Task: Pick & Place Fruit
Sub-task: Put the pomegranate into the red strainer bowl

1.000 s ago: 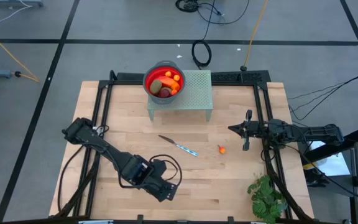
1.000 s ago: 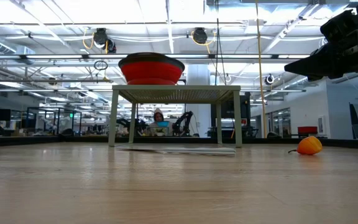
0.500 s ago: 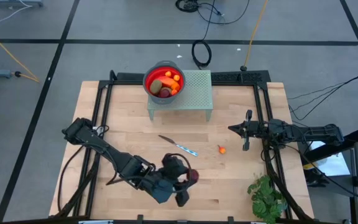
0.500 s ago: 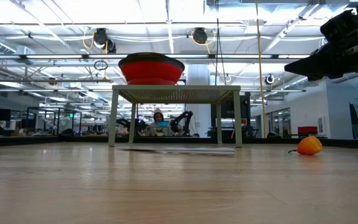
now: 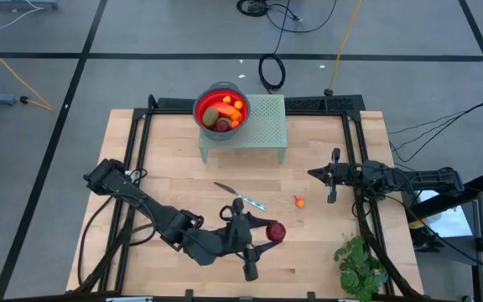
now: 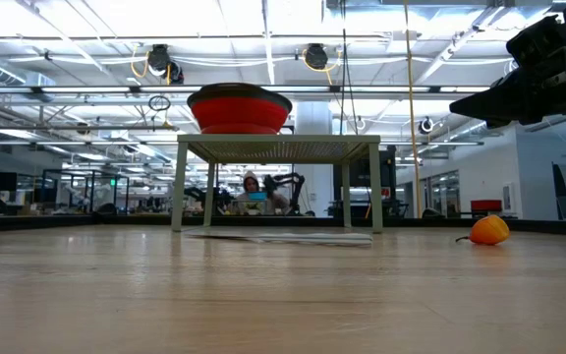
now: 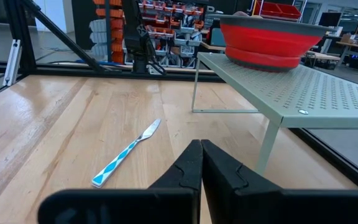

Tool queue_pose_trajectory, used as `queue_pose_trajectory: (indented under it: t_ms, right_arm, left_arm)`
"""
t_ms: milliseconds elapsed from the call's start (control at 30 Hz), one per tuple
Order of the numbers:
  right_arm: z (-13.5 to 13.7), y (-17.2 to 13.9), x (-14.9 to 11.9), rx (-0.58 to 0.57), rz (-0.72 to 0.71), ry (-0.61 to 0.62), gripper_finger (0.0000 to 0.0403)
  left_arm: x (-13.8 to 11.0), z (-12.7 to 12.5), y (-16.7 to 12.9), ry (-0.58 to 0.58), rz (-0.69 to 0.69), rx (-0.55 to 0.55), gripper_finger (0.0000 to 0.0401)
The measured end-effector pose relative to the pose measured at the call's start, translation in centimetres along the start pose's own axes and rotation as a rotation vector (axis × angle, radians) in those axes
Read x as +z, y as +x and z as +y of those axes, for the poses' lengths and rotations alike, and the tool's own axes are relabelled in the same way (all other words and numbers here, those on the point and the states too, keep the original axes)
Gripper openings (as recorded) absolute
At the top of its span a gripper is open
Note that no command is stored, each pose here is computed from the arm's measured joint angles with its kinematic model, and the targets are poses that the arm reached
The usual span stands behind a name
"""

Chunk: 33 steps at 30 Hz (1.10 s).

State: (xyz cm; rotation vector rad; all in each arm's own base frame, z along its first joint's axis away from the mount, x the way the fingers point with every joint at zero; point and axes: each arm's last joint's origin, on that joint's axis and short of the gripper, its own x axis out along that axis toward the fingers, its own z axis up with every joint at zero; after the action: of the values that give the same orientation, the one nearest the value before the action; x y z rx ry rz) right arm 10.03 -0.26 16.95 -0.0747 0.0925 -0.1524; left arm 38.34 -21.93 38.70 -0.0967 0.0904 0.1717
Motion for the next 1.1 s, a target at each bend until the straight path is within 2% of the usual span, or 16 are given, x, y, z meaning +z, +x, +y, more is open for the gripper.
queue_pose_trajectory:
  t_ms: [167, 433, 533, 733, 1100]
  right_arm:
    - [0.0, 0.0, 0.0, 0.000, 0.000, -0.001, 0.0000]
    - [0.0, 0.0, 0.0, 0.000, 0.000, -0.002, 0.0000]
    - [0.0, 0.0, 0.0, 0.000, 0.000, -0.001, 0.0000]
    - [0.0, 0.0, 0.0, 0.000, 0.000, 0.000, 0.0000]
    - [0.0, 0.0, 0.0, 0.000, 0.000, 0.000, 0.0000]
  left_arm:
    - [0.4, -0.1, 0.0, 0.047, -0.032, -0.005, 0.0191]
    - [0.4, -0.1, 0.0, 0.017, -0.033, -0.005, 0.0191]
    - [0.6, 0.3, 0.3, -0.070, -0.047, 0.021, 0.0191]
    - [1.7, 1.7, 1.0, -0.302, -0.157, 0.154, 0.0191]
    - [3.8, 3.8, 1.8, -0.707, -0.381, 0.246, 0.0191]
